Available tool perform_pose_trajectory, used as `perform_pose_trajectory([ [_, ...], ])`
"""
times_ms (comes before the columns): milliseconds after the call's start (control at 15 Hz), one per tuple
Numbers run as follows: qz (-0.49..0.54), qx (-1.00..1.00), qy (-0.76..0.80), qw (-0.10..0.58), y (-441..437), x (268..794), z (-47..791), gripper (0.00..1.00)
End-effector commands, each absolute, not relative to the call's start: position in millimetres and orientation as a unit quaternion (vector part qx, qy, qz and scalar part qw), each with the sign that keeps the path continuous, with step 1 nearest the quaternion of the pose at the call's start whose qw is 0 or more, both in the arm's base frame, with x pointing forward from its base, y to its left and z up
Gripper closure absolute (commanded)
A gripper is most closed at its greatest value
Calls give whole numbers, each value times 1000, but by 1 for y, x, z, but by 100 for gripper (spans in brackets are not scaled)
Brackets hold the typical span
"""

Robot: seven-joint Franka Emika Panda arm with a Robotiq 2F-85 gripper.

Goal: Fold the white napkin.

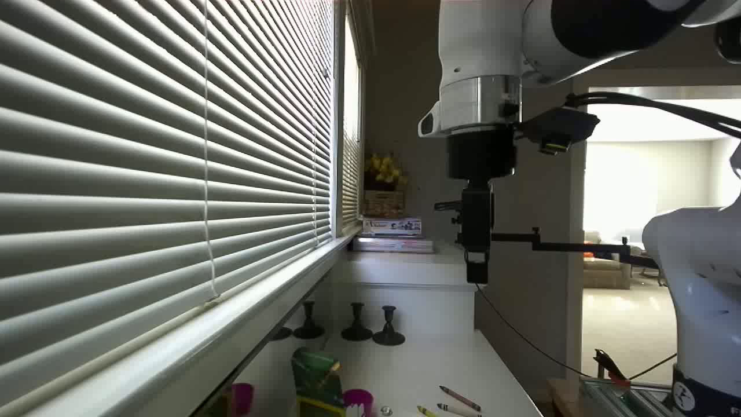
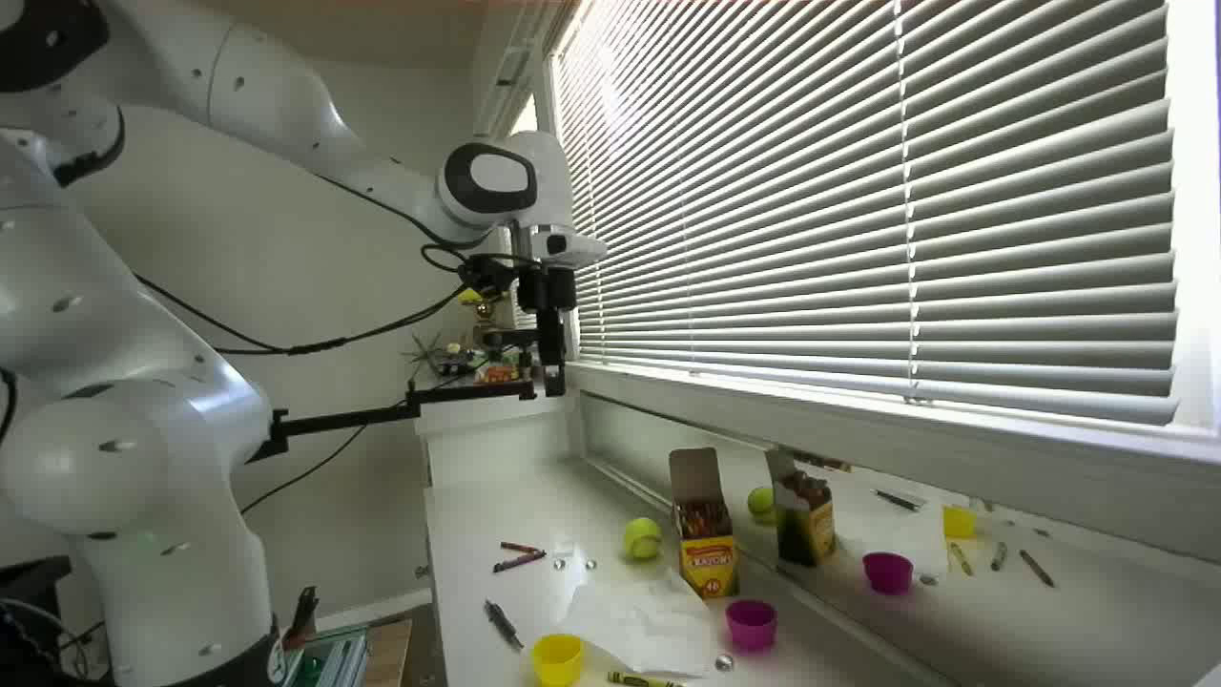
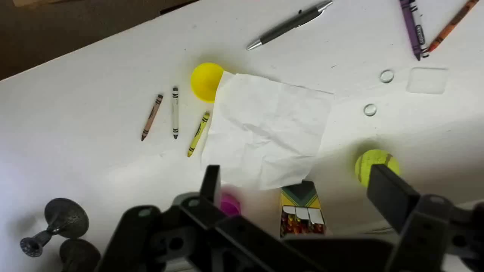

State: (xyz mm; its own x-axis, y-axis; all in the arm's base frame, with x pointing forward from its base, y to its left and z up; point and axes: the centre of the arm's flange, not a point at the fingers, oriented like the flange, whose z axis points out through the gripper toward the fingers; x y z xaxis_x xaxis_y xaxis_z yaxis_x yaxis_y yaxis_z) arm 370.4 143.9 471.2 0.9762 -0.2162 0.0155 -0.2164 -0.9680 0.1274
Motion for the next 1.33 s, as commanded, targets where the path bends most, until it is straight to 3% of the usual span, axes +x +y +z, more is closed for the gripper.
perform_pose_trajectory([
  [0, 1, 992, -109, 64, 144, 370, 471, 0],
  [733, -31, 984, -165, 62, 134, 398, 433, 0],
  [1267, -137, 962, -237, 0, 78, 445, 369, 0],
])
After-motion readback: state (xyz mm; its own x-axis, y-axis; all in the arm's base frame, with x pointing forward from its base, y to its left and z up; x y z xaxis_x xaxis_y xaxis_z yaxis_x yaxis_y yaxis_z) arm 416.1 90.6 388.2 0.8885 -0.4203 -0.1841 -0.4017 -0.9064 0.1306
